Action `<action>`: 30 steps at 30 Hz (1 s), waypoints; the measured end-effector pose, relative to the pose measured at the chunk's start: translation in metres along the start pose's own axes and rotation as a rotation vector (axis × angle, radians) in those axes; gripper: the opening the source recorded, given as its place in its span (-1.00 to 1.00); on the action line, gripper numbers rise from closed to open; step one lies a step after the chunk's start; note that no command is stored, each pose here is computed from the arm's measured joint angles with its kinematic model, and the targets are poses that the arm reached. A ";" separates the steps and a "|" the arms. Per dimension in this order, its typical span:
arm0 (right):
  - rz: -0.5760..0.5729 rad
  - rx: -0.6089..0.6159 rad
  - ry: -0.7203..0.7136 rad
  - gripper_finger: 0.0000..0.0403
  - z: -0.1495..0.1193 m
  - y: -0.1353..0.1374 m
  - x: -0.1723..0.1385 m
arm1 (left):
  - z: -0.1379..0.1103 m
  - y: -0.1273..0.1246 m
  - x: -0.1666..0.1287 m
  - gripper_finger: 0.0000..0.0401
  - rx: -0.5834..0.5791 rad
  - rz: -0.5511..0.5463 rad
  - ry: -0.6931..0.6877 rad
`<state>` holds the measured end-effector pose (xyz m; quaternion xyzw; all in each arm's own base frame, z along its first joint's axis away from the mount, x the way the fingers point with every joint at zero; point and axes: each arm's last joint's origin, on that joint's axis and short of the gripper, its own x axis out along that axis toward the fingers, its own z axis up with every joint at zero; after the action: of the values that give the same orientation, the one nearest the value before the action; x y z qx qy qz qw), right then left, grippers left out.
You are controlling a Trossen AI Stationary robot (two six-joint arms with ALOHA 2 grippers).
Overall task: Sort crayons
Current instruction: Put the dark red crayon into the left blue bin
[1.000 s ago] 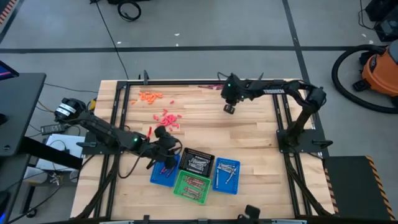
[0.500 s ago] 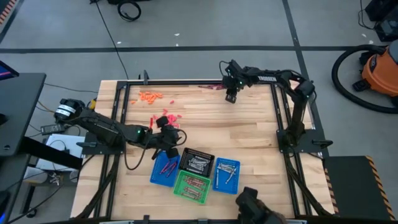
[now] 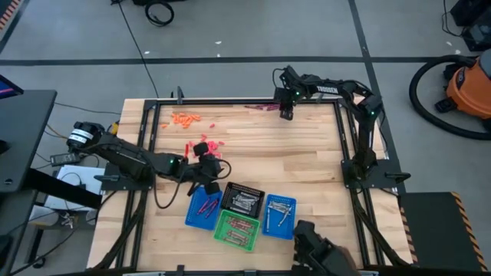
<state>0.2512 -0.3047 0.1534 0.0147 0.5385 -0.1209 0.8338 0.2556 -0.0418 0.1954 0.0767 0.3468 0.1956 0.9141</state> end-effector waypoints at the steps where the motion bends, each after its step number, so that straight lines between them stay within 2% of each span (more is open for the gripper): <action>1: -0.020 -0.011 0.006 -0.28 0.000 -0.001 0.002 | 0.000 0.000 0.000 -0.24 0.000 0.001 0.001; 6: -0.028 -0.056 0.032 -0.28 0.000 0.000 0.006 | 0.000 0.001 0.001 -0.24 -0.002 0.004 0.002; 14: -0.001 -0.095 0.132 -0.28 0.005 0.020 0.009 | 0.000 0.001 0.001 -0.24 0.001 0.004 0.001; 18: 0.014 -0.111 0.178 -0.28 0.012 0.040 0.011 | 0.000 0.000 0.000 -0.24 0.004 -0.004 0.002; 24: -0.035 -0.151 0.250 -0.28 0.028 0.074 0.016 | -0.001 -0.004 -0.002 -0.24 0.012 -0.027 0.001; 28: -0.083 -0.161 0.273 -0.28 0.034 0.087 0.016 | -0.001 -0.004 -0.002 -0.24 0.009 -0.027 0.002; 30: -0.070 -0.153 0.261 -0.28 0.035 0.090 0.014 | -0.001 -0.004 -0.002 -0.24 0.009 -0.027 0.002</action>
<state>0.3077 -0.2250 0.1464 -0.0518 0.6500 -0.1057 0.7507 0.2546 -0.0464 0.1949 0.0758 0.3498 0.1818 0.9159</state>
